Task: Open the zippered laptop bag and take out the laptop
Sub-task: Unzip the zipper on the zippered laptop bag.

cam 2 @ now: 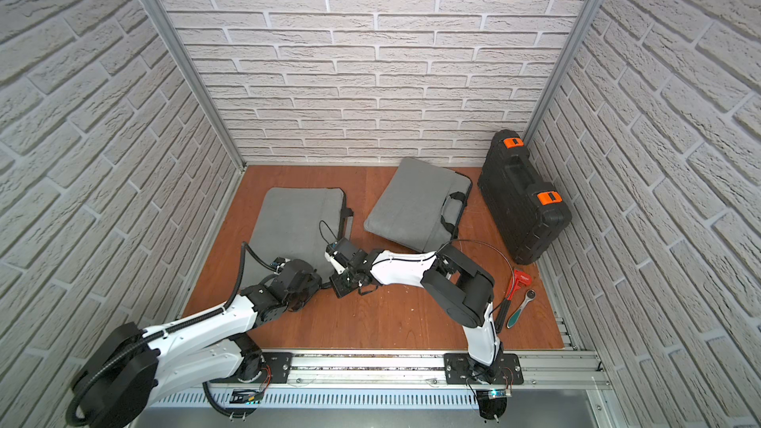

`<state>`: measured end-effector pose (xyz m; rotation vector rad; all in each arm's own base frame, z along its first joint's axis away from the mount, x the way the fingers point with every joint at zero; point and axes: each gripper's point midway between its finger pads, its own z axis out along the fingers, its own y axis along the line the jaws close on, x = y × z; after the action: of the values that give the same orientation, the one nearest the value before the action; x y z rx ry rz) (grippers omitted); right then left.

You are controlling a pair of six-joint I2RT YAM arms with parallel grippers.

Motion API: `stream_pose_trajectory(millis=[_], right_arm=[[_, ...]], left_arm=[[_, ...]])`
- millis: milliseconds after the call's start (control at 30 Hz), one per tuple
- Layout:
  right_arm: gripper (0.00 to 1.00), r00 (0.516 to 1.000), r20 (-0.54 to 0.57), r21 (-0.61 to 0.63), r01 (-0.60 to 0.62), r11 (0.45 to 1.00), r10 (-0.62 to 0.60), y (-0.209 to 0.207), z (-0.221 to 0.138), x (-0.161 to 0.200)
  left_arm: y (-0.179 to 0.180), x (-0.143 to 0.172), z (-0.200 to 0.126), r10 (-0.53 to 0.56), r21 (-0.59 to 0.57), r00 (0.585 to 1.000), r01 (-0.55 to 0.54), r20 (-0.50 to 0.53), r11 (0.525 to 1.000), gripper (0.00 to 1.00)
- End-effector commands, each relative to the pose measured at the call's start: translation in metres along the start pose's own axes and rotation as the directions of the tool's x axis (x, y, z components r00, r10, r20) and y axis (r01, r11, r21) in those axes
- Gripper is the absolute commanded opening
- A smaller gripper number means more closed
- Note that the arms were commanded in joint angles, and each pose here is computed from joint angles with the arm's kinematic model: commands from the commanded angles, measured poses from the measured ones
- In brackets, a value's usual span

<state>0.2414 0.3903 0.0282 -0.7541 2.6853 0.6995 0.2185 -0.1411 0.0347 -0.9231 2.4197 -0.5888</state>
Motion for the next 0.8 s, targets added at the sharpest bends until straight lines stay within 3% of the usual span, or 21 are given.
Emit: stream_pose_trajectory(millis=[0,200,300,767], right_arm=[[0.06,1.000,-0.027,-0.052,0.004,0.999,-0.006,0.016,0.003,0.009],[0.06,0.999,-0.047,-0.005,0.004,1.000,-0.005,0.008,0.000,0.013],[0.06,0.998,-0.058,0.017,0.005,1.000,-0.004,0.005,-0.003,0.014],[0.06,0.996,-0.078,0.070,0.045,0.997,-0.040,-0.001,-0.002,0.008]], left_arm=[[-0.013,-0.005,-0.001,-0.019,0.067,0.999,0.017,0.034,0.998,0.35],[0.002,-0.007,-0.004,-0.041,0.047,0.998,0.038,0.055,0.998,0.10],[0.010,-0.011,-0.007,-0.053,0.038,0.996,0.050,0.078,0.998,0.04],[0.045,-0.022,-0.020,-0.064,-0.024,0.991,0.067,0.118,0.997,0.00]])
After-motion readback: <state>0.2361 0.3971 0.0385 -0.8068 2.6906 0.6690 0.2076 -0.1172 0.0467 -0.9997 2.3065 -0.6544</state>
